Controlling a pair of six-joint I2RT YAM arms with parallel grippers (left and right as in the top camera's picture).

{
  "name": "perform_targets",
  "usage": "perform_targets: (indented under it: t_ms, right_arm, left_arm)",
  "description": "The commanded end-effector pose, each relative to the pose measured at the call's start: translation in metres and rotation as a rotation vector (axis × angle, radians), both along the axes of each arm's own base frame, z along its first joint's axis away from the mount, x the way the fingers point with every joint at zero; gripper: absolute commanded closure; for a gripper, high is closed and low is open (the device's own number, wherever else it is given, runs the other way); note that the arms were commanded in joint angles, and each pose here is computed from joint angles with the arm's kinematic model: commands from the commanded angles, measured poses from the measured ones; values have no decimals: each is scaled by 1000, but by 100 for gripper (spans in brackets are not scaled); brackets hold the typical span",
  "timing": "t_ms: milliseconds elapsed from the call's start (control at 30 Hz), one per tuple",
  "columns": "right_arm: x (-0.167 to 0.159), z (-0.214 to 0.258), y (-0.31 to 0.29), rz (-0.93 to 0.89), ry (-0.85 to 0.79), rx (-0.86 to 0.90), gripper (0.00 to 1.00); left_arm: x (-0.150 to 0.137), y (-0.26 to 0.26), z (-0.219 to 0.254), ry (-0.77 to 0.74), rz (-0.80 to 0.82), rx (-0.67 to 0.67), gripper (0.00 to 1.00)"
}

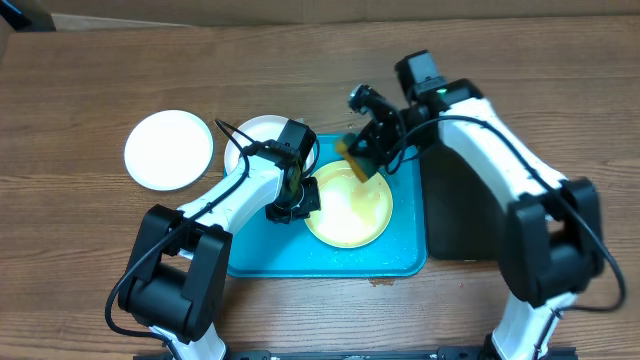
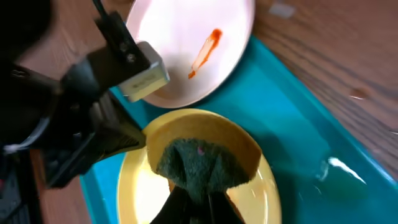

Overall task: Clean dirty plates on tray and stack at the side
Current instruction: 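Return the sponge to the black tray with the right gripper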

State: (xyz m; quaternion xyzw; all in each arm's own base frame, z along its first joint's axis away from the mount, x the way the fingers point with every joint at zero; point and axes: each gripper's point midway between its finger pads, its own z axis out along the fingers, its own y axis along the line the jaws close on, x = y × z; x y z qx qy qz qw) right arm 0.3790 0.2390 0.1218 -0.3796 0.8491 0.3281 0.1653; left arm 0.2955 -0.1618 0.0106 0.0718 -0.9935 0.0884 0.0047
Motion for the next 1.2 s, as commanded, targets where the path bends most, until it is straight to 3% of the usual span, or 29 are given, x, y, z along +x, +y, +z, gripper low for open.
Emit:
perform_targets:
  t_ms: [0,67,233,400,633,700,867,900,1167]
  right_arm:
    - [24,60,-52,-227,-72,-30,96]
    - [28,61,-88,-369,-25,-88,96]
    - [26,42,-172,-718,165,-198,96]
    - [7,7,-206,-811,266,-270,96]
    - [-22,-61,-211,-849,311,-435,96]
    - [-22,-67,-211,-844,288,-466,88]
    - [-19,-66,-202,-825,261,-469,48]
    - [-21,-67,-203,-839,274,-476,44]
    - [-50,-84,-211,-922,373,-574,36]
  left_arm:
    - [-4,-1,-1,-2,-29,15,90]
    - [-3,-1,0,-4,-29,13,78]
    - [-2,-2,0,-8,-29,9,64]
    - [-1,-3,0,-15,-29,6,63]
    - [-1,-3,0,-15,-37,6,63]
    - [-1,-3,0,-16,-37,6,63]
    - [-1,-3,0,-15,-37,6,64]
    - [-1,-3,0,-15,-37,6,63]
    - [-2,-2,0,-12,-37,7,63]
